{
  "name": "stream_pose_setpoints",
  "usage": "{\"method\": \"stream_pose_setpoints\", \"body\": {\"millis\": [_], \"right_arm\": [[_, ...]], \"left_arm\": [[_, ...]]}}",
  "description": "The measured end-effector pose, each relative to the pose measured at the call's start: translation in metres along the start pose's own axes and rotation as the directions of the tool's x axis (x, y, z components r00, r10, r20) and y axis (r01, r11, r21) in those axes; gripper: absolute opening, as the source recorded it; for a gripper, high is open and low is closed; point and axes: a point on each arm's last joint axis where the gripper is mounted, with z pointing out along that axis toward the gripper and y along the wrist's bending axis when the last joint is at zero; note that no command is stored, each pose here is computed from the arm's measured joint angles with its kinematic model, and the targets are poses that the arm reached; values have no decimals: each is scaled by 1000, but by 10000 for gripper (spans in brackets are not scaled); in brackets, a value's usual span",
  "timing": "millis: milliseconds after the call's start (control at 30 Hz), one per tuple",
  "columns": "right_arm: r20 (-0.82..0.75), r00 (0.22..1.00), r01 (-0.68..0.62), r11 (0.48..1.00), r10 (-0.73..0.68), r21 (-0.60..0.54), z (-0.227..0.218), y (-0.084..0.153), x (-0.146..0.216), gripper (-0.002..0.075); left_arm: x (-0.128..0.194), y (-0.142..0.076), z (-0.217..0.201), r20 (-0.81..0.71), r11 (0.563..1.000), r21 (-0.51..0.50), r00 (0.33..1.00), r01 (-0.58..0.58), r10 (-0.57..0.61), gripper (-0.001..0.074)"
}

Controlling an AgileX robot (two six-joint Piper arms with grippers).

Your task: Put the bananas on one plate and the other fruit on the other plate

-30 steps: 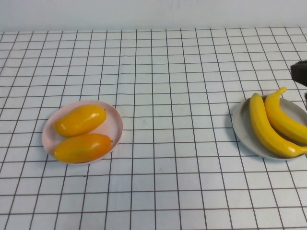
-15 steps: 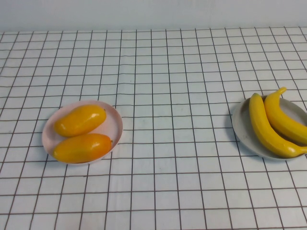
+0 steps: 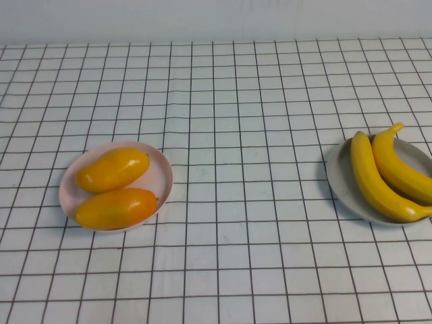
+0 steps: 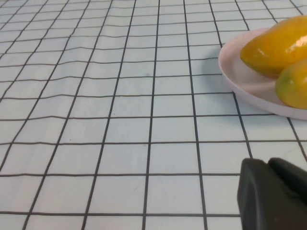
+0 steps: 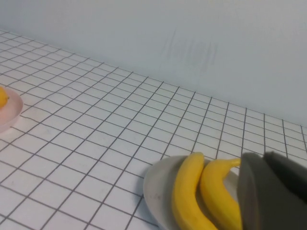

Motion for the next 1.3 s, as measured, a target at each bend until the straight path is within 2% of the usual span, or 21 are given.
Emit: {"method": "stream_pose_setpoints", "body": {"millis": [233, 467, 633, 700, 867, 1000, 1300], "right_arm": [[-30, 994, -102, 995, 102, 24, 2, -1, 6, -15], [-86, 966, -224, 953, 245, 205, 9, -5, 46, -15], [5, 961, -258, 893, 276, 369, 11, -9, 80, -15], [22, 955, -281, 876, 297, 391, 13, -8, 92, -15], [27, 928, -354, 857, 371, 376, 14, -5, 102, -15], [-36, 902, -395, 857, 430, 332, 15, 0, 108, -15], [-85, 889, -408, 862, 450, 300, 16, 4, 111, -15]], "left_arm": [[0, 0, 0, 0, 1000, 0, 1000, 0, 0, -4], [0, 0, 0, 0, 1000, 0, 1000, 0, 0, -4], [0, 0, 0, 0, 1000, 0, 1000, 0, 0, -4], [0, 0, 0, 0, 1000, 0, 1000, 0, 0, -4], [0, 0, 0, 0, 1000, 0, 1000, 0, 0, -4], [0, 0, 0, 0, 1000, 0, 1000, 0, 0, -4], [0, 0, 0, 0, 1000, 0, 1000, 0, 0, -4]]}}
